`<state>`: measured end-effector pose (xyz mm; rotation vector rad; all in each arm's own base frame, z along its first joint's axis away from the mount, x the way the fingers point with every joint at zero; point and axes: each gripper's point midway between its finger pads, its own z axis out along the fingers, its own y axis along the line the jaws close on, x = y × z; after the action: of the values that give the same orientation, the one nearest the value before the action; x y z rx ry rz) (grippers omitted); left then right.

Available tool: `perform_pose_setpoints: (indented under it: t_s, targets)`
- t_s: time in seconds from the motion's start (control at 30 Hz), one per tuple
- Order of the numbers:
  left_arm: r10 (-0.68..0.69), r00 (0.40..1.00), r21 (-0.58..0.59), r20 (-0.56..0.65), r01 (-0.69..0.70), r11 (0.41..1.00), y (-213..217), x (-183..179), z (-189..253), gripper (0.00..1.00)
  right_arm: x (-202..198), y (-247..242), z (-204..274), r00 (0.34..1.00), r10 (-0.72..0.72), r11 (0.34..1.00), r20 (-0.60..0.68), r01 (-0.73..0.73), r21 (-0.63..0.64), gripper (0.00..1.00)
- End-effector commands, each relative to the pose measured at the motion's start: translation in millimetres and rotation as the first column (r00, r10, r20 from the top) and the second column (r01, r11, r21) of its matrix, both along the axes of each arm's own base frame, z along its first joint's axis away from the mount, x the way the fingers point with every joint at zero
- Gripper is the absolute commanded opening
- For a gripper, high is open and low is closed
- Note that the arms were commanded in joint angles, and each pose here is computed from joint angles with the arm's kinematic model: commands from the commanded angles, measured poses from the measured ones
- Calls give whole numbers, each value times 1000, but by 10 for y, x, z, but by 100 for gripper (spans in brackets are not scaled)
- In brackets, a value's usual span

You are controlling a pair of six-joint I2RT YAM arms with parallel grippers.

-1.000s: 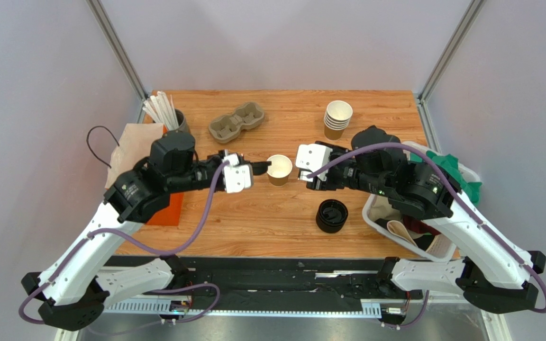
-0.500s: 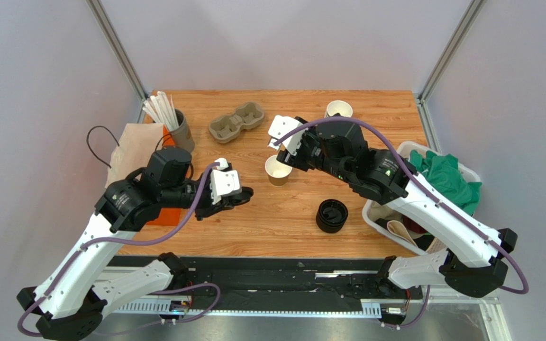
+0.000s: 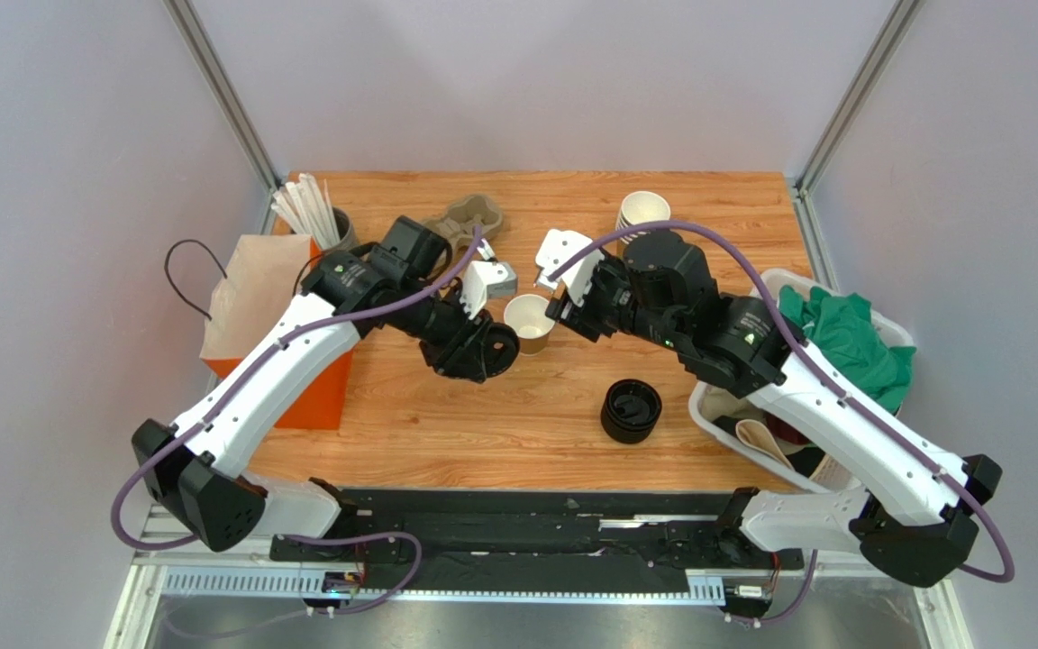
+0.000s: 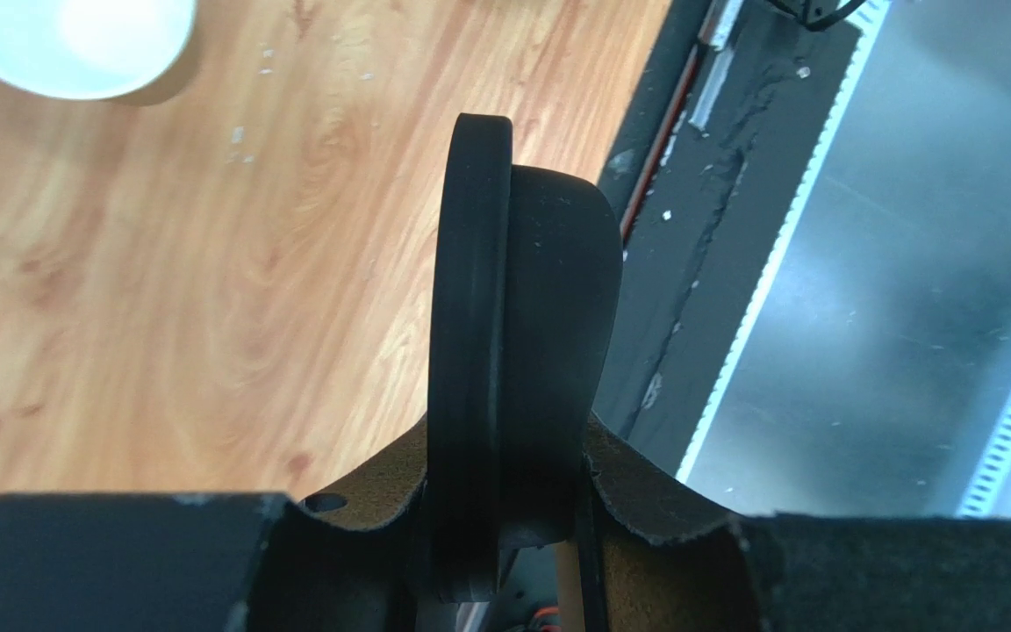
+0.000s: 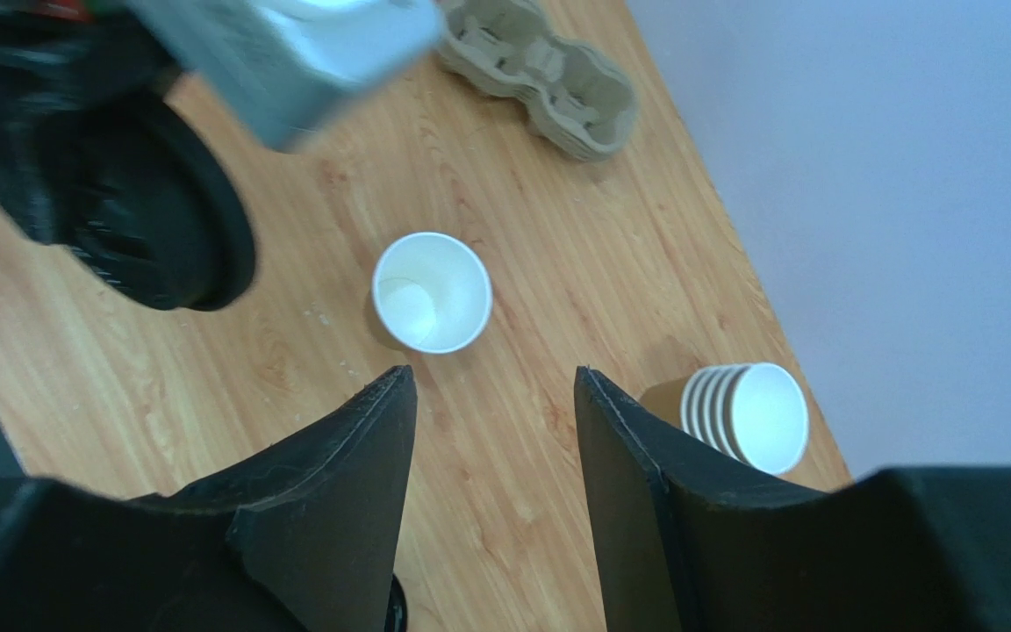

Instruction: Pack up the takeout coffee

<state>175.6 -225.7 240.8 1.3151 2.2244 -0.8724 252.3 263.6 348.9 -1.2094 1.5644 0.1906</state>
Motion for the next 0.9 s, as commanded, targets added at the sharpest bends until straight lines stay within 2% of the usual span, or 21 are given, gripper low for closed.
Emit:
perform_pose_setpoints:
  t_s: [0.0, 0.13, 0.23, 0.5, 0.87]
  targets:
    - [3, 998, -130, -66, -12, 991, -266, 48, 49, 6, -324, 22, 162, 990, 142, 985, 19, -143, 99, 53]
    - [-6, 996, -203, -90, -12, 979, -404, 232, 123, 8, -512, -6, -34, 972, 237, 970, 7, -237, 63, 53]
    - [-22, 992, -204, -123, -4, 979, -448, 316, 154, 8, -514, 28, -211, 969, 249, 966, 0, -248, 66, 52]
    - [-38, 977, -202, -208, -5, 979, -491, 317, -4, 10, -326, 221, -208, 983, 184, 974, 12, -185, 131, 42]
    - [-54, 975, -211, -217, 8, 978, -496, 289, -31, 11, -229, 472, -425, 982, 188, 978, -6, -186, 93, 38]
